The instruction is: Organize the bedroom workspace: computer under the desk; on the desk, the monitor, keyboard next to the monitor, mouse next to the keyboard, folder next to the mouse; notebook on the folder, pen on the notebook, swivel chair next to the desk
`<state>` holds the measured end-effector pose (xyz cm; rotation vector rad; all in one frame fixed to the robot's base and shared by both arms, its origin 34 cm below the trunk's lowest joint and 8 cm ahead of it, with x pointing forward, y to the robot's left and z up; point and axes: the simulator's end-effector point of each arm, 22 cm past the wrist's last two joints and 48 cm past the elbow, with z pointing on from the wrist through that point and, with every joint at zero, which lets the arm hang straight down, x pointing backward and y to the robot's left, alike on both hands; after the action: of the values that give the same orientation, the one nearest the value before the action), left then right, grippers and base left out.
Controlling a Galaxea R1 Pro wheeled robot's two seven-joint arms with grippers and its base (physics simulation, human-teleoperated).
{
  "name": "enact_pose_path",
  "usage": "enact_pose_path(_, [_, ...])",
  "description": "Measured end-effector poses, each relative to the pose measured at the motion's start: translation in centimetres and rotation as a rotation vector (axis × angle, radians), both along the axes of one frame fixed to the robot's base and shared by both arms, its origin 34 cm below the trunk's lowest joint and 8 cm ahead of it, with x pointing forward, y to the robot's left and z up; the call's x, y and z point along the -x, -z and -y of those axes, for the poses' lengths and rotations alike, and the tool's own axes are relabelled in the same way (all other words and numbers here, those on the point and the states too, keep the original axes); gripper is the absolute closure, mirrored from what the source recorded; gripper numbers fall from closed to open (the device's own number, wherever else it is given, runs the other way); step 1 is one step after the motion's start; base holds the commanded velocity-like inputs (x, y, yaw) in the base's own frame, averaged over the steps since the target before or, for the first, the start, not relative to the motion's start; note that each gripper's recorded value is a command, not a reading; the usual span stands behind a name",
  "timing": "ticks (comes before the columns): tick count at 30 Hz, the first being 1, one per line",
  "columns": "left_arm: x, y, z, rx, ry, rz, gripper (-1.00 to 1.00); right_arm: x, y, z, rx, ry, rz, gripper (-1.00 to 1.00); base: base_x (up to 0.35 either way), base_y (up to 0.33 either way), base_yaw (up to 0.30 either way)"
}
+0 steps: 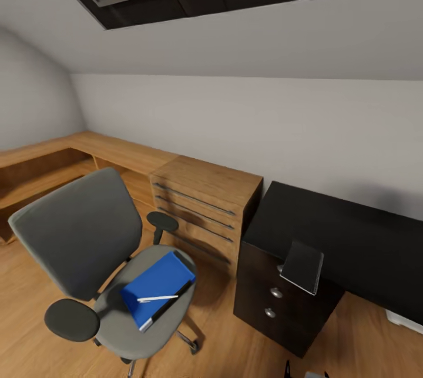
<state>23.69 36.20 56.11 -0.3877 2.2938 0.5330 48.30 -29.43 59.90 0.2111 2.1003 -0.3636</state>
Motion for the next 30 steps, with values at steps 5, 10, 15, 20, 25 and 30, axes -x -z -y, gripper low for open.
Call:
enact_pose_path(5, [0.09,0.02,-0.01,-0.001,0.0,-0.003,-1.0,0.06,0.07,-0.05,0.002,-0.006,-0.001,-1.0,0.0,0.0,0.267])
enact_pose_path(10, [0.18,0.05,-0.02,-0.001,-0.001,-0.006,-1.0,0.12,0.16,-0.03,0.003,-0.008,-0.004,-1.0,0.0,0.0,0.266])
enact_pose_path(15, [0.27,0.08,0.0,-0.001,0.0,-0.009,-1.0,0.19,0.26,-0.12,0.002,-0.008,-0.006,-1.0,0.0,0.0,0.266])
enact_pose_path(20, [0.37,0.12,0.0,-0.001,0.0,-0.013,-1.0,0.26,0.34,-0.13,0.001,-0.008,-0.009,-1.0,0.0,0.0,0.266])
enact_pose_path(25, [0.46,0.17,0.02,0.0,0.001,-0.017,-1.0,0.52,0.57,-0.15,0.002,-0.011,-0.017,-1.0,0.0,0.0,0.266])
enact_pose_path(30, [0.55,0.19,0.01,0.0,0.001,-0.02,-1.0,0.84,0.83,-0.15,0.004,-0.013,-0.027,-1.0,0.0,0.0,0.266])
